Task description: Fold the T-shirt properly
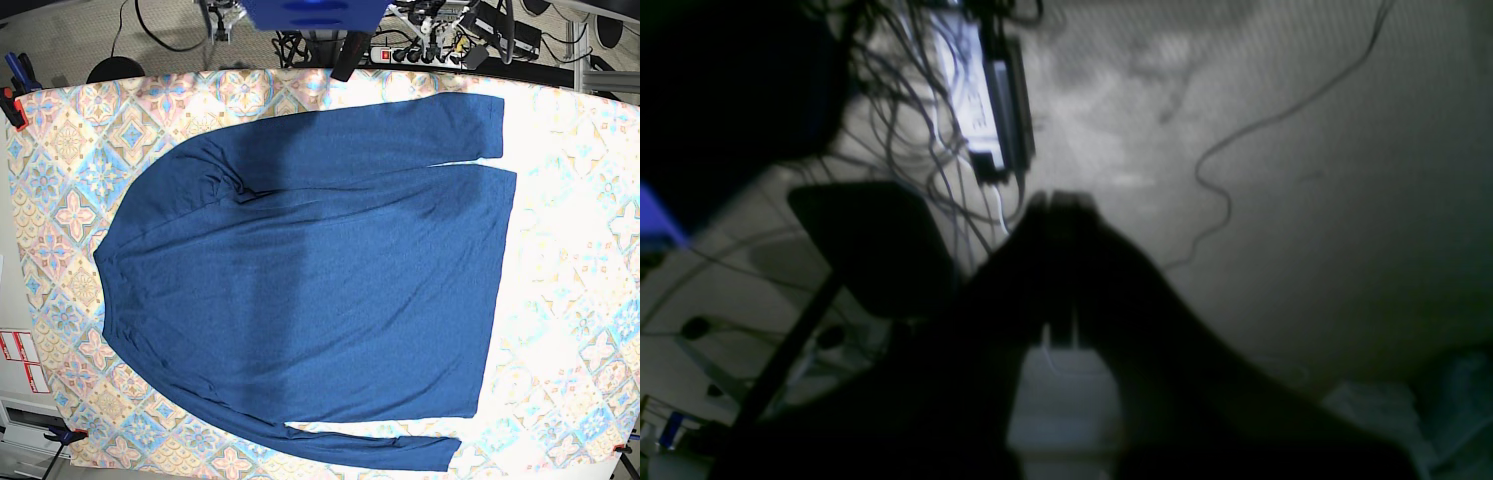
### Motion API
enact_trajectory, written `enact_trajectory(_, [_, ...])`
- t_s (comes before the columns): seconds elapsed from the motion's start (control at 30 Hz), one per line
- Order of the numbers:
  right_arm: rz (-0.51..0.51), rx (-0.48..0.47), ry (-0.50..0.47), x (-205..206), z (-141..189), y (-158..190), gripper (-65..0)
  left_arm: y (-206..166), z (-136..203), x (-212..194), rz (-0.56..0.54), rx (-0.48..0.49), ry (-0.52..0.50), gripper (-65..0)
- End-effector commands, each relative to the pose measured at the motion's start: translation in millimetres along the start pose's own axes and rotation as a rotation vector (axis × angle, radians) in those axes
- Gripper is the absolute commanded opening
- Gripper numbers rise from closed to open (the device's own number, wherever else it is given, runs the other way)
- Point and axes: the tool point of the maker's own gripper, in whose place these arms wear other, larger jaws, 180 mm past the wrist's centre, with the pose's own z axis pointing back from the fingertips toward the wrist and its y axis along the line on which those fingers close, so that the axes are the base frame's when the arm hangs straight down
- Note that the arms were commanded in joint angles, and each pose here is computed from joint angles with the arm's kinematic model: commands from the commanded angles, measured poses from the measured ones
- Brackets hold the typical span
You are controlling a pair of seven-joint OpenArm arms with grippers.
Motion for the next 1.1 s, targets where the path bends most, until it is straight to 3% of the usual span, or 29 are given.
enact_trajectory(0.0, [-0.007,-0.004,0.018,-9.9,1.0,-1.8,-65.0,1.5,0.4,-5.4,-0.001,0.004,0.010,-65.0])
enact_trajectory(0.47, [-0.007,-0.004,0.023,-12.9,1.4,-2.1,-65.0,20.9,1.4,-16.1,0.000,0.033,0.026,-65.0])
enact_trajectory(0.73, [-0.006,-0.008,0.066,-41.5,5.5,-4.3,-65.0,34.9,3.7,-34.5,-0.015,0.054,0.055,-65.0])
enact_trajectory(0.8, [-0.004,-0.011,0.101,-67.2,10.6,-6.6,-65.0,42.1,6.6,-50.6,-0.016,0.064,0.073,-65.0])
enact_trajectory(1.07, [0.032,-0.081,0.002,-71.8,28.0,-54.1,-65.0,95.8,31.8,-45.6,-0.078,0.133,-0.052,-65.0])
